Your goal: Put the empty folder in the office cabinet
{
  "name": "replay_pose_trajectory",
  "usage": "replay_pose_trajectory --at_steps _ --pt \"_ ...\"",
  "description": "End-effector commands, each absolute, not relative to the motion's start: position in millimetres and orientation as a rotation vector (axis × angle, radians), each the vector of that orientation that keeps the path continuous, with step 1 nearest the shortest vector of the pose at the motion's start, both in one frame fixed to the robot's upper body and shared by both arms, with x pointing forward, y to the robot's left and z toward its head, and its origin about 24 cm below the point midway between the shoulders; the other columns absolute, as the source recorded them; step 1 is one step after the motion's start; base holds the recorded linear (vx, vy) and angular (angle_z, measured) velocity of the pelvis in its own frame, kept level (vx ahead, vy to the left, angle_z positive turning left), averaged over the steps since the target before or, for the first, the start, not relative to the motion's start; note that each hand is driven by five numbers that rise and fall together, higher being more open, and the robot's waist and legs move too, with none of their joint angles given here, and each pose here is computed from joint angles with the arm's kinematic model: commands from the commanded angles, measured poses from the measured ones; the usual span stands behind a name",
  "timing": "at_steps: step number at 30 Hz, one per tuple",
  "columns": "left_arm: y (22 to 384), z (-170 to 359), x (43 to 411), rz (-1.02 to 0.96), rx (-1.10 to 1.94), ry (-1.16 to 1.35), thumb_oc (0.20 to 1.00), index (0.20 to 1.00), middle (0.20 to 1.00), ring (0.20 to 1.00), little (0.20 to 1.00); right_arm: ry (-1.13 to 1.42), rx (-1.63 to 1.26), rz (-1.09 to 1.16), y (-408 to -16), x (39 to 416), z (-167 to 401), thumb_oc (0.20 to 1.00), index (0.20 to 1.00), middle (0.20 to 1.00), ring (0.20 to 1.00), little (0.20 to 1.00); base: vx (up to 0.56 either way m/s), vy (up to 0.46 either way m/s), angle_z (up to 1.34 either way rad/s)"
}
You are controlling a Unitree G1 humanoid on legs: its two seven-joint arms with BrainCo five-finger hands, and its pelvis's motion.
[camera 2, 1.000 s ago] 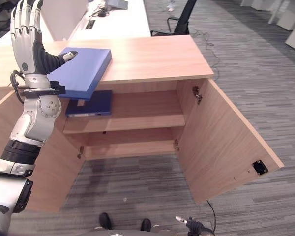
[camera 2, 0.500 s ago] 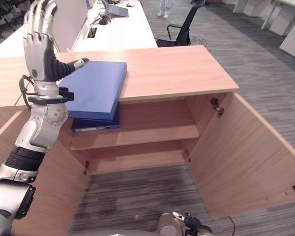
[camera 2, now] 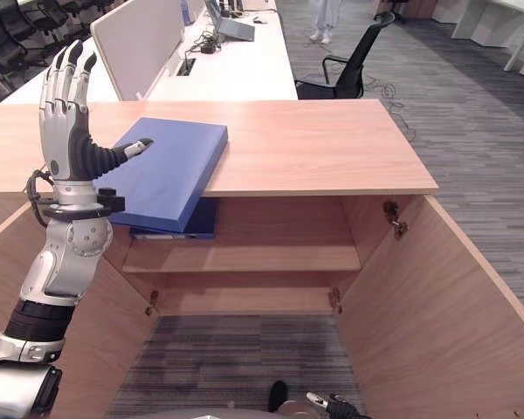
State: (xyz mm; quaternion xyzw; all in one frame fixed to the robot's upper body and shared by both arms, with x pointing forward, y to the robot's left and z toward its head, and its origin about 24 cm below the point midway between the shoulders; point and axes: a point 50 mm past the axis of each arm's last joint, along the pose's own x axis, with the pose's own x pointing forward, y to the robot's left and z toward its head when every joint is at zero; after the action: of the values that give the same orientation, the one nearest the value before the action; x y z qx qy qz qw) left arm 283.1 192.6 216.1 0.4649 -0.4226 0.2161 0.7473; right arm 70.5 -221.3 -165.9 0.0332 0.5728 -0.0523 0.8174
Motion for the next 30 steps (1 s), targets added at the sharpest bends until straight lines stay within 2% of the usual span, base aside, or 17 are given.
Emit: replay_pose_trajectory --at_steps 1,10,17,24,30 --pt "200.2 225.3 270.5 0.464 0.968 -0.979 1.0 1.0 1.0 1.0 1.0 1.202 0.118 -0.052 -198.0 75.7 -168.5 1.0 1.0 1.0 1.0 1.0 0.02 -0.04 0.01" --pt "215.3 195.2 231.8 0.371 0.944 -0.89 1.0 1.0 1.0 1.0 1.0 1.204 0.141 -0.063 -195.8 70.9 -169.3 1.0 1.0 1.0 1.0 1.0 0.01 -0.03 0.06" --pt "230.9 177.7 221.7 0.361 0.949 -0.787 1.0 1.0 1.0 1.0 1.0 1.213 0.14 -0.092 -201.6 68.4 -169.5 1.0 1.0 1.0 1.0 1.0 0.01 -0.022 0.05" --pt "229.9 162.3 227.3 0.278 0.946 -0.705 1.0 1.0 1.0 1.0 1.0 1.21 0.143 -0.113 -204.1 72.1 -169.1 1.0 1.0 1.0 1.0 1.0 0.0 -0.004 0.01" --pt "217.6 145.1 246.3 0.183 0.959 -0.637 1.0 1.0 1.0 1.0 1.0 1.207 0.133 -0.12 -204.5 77.8 -168.6 1.0 1.0 1.0 1.0 1.0 0.0 0.0 0.0"
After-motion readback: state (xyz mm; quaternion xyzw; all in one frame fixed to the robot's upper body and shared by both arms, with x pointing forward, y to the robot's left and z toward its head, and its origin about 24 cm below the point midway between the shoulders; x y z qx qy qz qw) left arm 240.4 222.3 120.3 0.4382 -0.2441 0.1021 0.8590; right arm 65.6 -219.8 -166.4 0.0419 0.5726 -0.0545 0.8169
